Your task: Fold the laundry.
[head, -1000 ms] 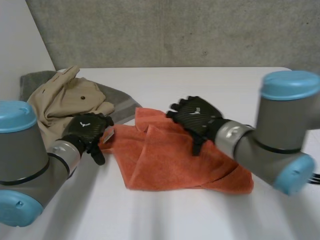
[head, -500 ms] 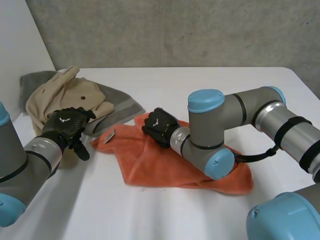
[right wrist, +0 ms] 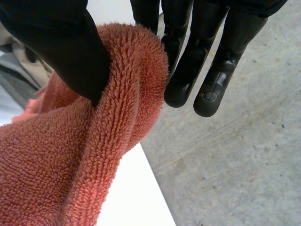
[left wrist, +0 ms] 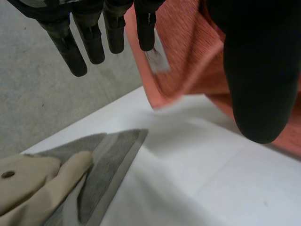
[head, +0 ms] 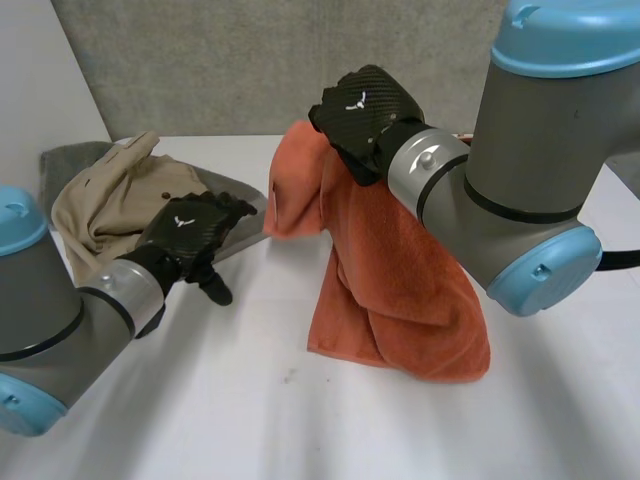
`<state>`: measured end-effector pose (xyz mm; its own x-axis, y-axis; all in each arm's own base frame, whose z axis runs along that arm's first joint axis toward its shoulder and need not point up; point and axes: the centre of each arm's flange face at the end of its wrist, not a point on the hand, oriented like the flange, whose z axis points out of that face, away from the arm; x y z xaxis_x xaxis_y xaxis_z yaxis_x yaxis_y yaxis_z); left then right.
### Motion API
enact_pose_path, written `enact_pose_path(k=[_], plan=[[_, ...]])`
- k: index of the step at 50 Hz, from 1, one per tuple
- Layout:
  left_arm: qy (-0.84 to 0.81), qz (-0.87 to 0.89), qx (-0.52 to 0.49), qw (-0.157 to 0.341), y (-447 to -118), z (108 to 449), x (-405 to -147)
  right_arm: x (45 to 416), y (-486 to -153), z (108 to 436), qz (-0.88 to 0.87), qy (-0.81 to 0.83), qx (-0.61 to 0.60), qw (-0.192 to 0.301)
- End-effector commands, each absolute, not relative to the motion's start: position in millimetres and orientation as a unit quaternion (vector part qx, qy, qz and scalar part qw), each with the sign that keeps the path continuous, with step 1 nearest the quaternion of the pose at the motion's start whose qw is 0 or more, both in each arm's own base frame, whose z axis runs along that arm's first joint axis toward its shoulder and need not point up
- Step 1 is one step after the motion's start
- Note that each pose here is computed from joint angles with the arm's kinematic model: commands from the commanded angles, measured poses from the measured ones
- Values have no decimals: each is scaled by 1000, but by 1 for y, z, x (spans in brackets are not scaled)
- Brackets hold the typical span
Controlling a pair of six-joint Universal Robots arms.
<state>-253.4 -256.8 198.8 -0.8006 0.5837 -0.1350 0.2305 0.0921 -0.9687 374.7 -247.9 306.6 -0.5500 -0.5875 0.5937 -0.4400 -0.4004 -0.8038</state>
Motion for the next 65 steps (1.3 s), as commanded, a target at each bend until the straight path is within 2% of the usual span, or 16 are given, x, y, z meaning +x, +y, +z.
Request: enact_pose_path(k=[1,12,27,31,33,39,42,50,52,56,57,58,60,61,62,65], plan=[[-679,661,-265,180,-273,200,-277,373,-244,294,-675,556,-481,54],[-668,660,-278,203,-280,180,-303,368,-235,281,-647,576,-496,60],[-709,597,-244,283,-269,166,-330,365,-234,270,-632,593,-495,66],[-722,596,-228,265,-269,168,-325,362,-239,273,-635,594,-490,58],[-729,607,-207,237,-273,171,-319,358,-245,272,-635,598,-487,49],[-721,652,-164,169,-282,200,-293,332,-257,262,-588,642,-492,-18],[-721,652,-170,162,-278,204,-288,323,-257,259,-563,658,-499,-40],[-693,680,-202,128,-281,223,-287,314,-270,256,-557,666,-493,-55],[-676,697,-206,120,-290,234,-290,317,-275,262,-575,656,-486,-56],[-616,753,-202,112,-314,276,-302,334,-306,295,-681,592,-425,-65],[-601,766,-197,112,-320,287,-305,339,-317,317,-730,555,-391,-70],[-568,794,-184,114,-330,312,-308,340,-322,331,-756,534,-372,-73],[-533,820,-172,117,-336,338,-310,342,-329,357,-802,492,-330,-76],[-514,833,-166,119,-337,351,-311,341,-334,381,-842,448,-289,-79],[-478,857,-150,120,-339,376,-311,340,-335,393,-860,426,-270,-78],[-438,883,-120,115,-339,402,-307,334,-332,426,-902,365,-215,-83]])
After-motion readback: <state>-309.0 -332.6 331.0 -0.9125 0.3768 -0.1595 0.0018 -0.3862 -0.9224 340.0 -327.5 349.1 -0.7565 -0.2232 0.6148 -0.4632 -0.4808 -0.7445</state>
